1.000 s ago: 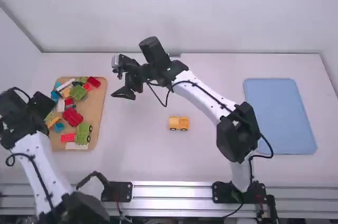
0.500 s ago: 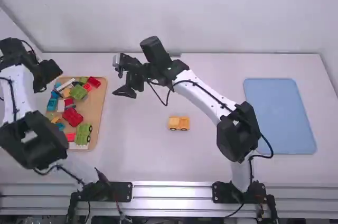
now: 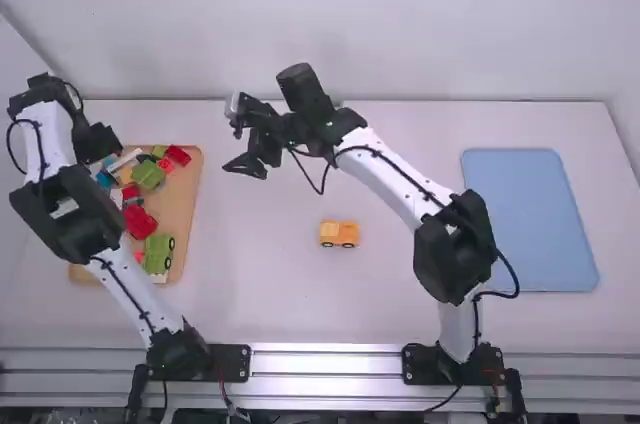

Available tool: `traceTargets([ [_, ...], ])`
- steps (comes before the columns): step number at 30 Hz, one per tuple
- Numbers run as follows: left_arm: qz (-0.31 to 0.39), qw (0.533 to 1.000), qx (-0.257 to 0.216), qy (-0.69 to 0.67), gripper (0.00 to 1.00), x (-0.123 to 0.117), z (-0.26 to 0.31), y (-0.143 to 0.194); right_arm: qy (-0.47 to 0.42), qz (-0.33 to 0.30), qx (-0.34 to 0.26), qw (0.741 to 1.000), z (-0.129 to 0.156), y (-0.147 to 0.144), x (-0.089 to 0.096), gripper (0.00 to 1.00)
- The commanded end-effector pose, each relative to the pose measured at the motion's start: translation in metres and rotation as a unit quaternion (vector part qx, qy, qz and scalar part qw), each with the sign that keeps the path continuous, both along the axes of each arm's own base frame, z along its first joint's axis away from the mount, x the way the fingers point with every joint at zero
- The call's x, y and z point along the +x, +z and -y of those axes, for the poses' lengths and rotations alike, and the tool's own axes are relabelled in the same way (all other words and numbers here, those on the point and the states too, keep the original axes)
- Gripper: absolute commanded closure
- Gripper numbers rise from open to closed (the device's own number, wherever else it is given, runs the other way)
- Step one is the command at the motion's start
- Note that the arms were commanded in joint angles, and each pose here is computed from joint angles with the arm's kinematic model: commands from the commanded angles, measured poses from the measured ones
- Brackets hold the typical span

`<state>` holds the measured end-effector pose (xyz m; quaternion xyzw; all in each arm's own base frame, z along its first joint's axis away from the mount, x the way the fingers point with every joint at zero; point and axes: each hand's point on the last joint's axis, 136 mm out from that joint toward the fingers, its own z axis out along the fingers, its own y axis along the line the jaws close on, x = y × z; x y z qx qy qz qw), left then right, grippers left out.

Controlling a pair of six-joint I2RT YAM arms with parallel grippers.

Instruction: Assemble lego blocks to make yellow taxi

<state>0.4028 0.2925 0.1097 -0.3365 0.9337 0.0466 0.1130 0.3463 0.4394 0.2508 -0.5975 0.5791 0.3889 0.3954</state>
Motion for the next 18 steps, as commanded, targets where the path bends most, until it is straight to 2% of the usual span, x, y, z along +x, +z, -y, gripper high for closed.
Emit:
traceTargets([
  [1,-0.004,0.999,-0.013,-0.046,0.3,0.0,0.005,-0.011,-0.017,0.009,-0.005,1.0,-0.002,0.001,0.01,0.02],
  [3,-0.003,0.999,-0.012,-0.043,0.36,0.001,0.005,-0.017,-0.026,0.012,-0.009,1.0,-0.002,-0.001,0.012,0.01],
  [11,0.017,0.999,-0.029,-0.033,0.33,0.01,0.015,-0.059,-0.023,0.009,-0.013,1.0,-0.003,-0.003,0.009,0.01],
  [14,0.009,1.0,-0.02,0.007,0.42,0.003,0.007,-0.069,-0.023,0.009,-0.015,1.0,-0.003,-0.004,0.009,0.02],
  [18,0.022,1.0,-0.015,0.016,0.41,0.006,0.005,-0.08,-0.027,0.004,-0.019,0.999,0.001,-0.006,0.012,0.01],
])
